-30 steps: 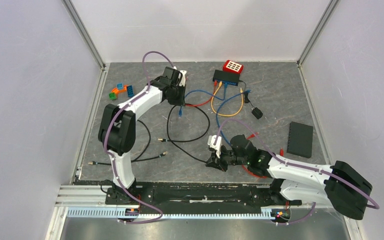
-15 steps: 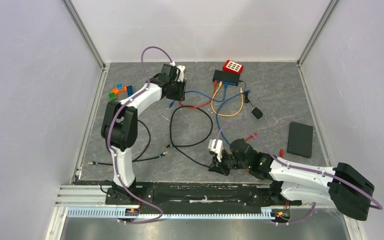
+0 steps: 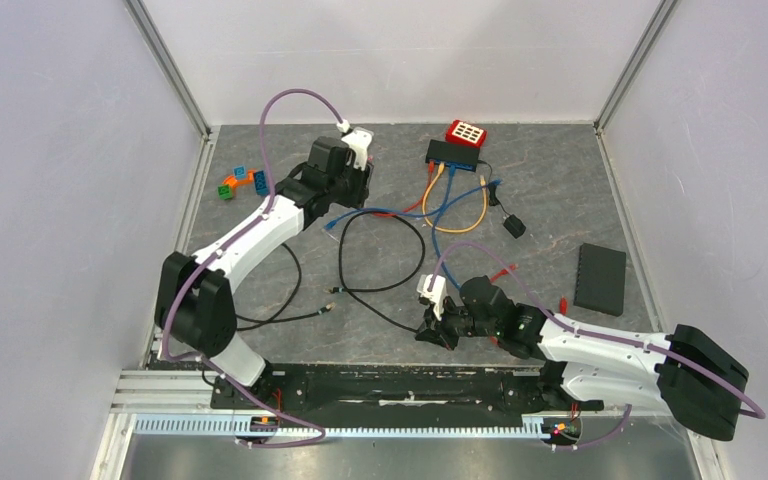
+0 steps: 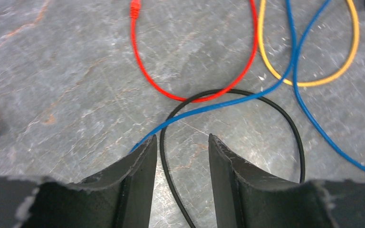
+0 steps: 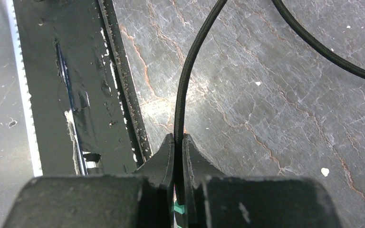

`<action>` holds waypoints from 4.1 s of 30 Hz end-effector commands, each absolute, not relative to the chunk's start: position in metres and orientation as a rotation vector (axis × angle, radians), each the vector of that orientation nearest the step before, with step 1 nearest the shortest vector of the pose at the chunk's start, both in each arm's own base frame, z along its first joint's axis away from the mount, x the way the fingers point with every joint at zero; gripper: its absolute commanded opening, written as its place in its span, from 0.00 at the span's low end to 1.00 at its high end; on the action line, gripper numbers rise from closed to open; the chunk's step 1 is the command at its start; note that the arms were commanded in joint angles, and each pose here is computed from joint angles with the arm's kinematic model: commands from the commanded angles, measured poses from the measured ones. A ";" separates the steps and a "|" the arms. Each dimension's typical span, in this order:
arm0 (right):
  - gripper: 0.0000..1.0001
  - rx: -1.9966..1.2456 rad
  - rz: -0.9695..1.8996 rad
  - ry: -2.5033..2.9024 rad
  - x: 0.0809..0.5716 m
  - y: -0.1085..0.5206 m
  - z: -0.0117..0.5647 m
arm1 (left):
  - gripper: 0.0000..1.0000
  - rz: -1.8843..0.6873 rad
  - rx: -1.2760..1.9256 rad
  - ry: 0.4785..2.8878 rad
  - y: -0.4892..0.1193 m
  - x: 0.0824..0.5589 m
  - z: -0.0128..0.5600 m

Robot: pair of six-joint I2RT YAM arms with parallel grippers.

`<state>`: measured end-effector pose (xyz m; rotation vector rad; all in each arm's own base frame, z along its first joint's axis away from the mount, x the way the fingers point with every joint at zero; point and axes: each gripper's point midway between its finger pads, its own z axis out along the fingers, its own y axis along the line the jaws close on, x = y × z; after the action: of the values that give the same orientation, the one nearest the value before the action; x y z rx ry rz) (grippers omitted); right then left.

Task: Insert the plug into the switch port
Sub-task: Pick up the connector from the center of the board.

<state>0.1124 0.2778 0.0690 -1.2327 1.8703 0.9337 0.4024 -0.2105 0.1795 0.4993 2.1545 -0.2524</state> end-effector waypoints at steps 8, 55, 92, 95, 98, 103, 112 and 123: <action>0.00 -1.175 0.997 1.786 0.113 0.288 0.099 | 0.42 -0.418 0.942 2.185 -0.298 0.386 0.102; 0.00 -1.306 1.136 1.733 0.068 0.265 0.108 | 0.02 -0.314 0.934 2.305 -0.320 0.438 0.043; 0.56 0.395 0.941 2.038 0.253 0.267 0.076 | 0.02 -0.709 0.731 2.325 -0.343 0.387 0.100; 0.56 0.449 0.940 2.073 0.258 0.274 0.064 | 0.02 -0.720 0.729 2.319 -0.343 0.385 0.106; 0.62 0.567 0.927 2.089 0.262 0.273 0.051 | 0.02 -0.717 0.722 2.324 -0.341 0.384 0.108; 0.59 0.703 0.957 2.115 0.265 0.282 0.032 | 0.02 -0.748 0.676 2.350 -0.343 0.380 0.109; 0.51 0.845 0.880 2.129 0.270 0.279 0.001 | 0.02 -0.759 0.651 2.382 -0.339 0.374 0.116; 0.07 0.844 0.747 2.181 0.274 0.264 -0.035 | 0.36 -0.461 0.844 2.280 -0.298 0.379 0.111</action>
<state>0.2877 0.2975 0.0150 0.8536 2.0616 0.9878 0.3729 -0.3122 0.0924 0.7279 2.3914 -0.5666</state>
